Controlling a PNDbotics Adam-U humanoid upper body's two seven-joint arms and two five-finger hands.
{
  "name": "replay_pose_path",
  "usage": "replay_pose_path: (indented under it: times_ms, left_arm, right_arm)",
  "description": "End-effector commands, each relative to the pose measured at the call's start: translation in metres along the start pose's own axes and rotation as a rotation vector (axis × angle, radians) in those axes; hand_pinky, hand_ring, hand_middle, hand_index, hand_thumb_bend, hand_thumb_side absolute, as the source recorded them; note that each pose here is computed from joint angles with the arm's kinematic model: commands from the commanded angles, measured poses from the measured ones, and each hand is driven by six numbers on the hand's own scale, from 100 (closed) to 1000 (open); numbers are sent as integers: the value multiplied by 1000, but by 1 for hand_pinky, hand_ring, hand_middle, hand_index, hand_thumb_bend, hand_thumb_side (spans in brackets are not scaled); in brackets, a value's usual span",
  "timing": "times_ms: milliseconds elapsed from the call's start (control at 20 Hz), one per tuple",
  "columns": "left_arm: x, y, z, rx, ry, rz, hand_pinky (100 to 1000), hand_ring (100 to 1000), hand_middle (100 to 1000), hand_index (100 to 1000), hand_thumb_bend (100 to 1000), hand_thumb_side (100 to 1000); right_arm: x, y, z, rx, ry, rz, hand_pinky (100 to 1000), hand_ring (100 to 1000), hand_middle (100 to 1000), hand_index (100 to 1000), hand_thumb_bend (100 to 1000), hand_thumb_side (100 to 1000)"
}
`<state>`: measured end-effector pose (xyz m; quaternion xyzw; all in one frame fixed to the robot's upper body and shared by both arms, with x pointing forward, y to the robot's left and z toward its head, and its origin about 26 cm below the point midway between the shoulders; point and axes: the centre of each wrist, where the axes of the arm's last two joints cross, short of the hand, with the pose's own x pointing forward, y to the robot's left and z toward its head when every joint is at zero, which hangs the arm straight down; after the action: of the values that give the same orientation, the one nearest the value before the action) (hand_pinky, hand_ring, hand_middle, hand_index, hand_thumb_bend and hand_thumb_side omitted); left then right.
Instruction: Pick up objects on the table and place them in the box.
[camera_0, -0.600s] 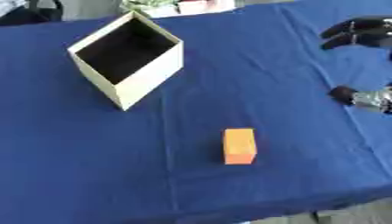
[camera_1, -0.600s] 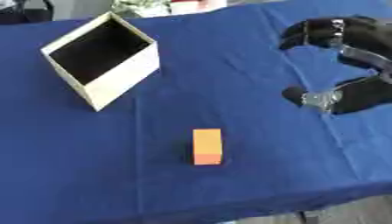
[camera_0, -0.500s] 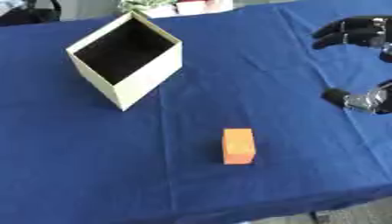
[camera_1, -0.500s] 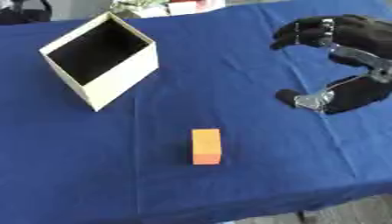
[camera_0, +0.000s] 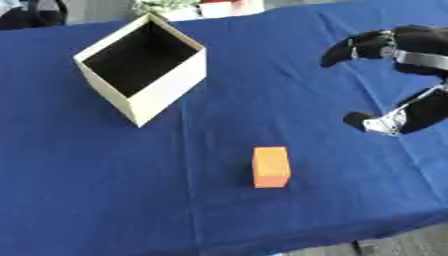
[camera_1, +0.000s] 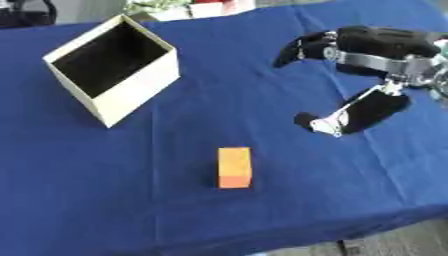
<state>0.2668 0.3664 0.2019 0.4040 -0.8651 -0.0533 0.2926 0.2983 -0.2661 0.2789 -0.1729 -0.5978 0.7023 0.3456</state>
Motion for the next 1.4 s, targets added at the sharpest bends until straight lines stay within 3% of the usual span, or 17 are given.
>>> replay_pose_path:
  times_ms: [50,300,350,450,550,1050,1400]
  left_arm:
    - [6,3,-7,-4,-33,0,736,671,711,826,799,787]
    - [6,3,-7,-7,-34,1,735,670,710,825,797,790]
    - [6,3,-7,-8,-34,1,733,668,708,824,796,791]
    - [6,4,-7,-13,-36,-6,733,667,708,824,795,791]
    - [5,5,-7,-12,-37,-12,732,666,706,824,795,791]
    - [6,3,-7,-23,-35,-6,717,662,701,822,798,787]
    - [6,2,-6,-29,-32,-4,707,659,716,821,798,790]
  right_arm:
    - [8,-10,-1,17,-3,-12,906,967,892,929,301,326]
    - [20,-17,-13,41,9,-43,905,967,892,936,311,354]
    - [21,-18,-14,44,13,-44,910,967,890,940,365,368]
    - [24,-18,-18,54,40,-23,910,963,889,945,421,514]
    - [28,-18,-22,45,57,11,911,958,886,949,442,538]
    - [46,0,-49,107,55,53,911,961,889,939,430,503]
    - [51,16,-60,167,36,10,904,954,886,930,421,496]
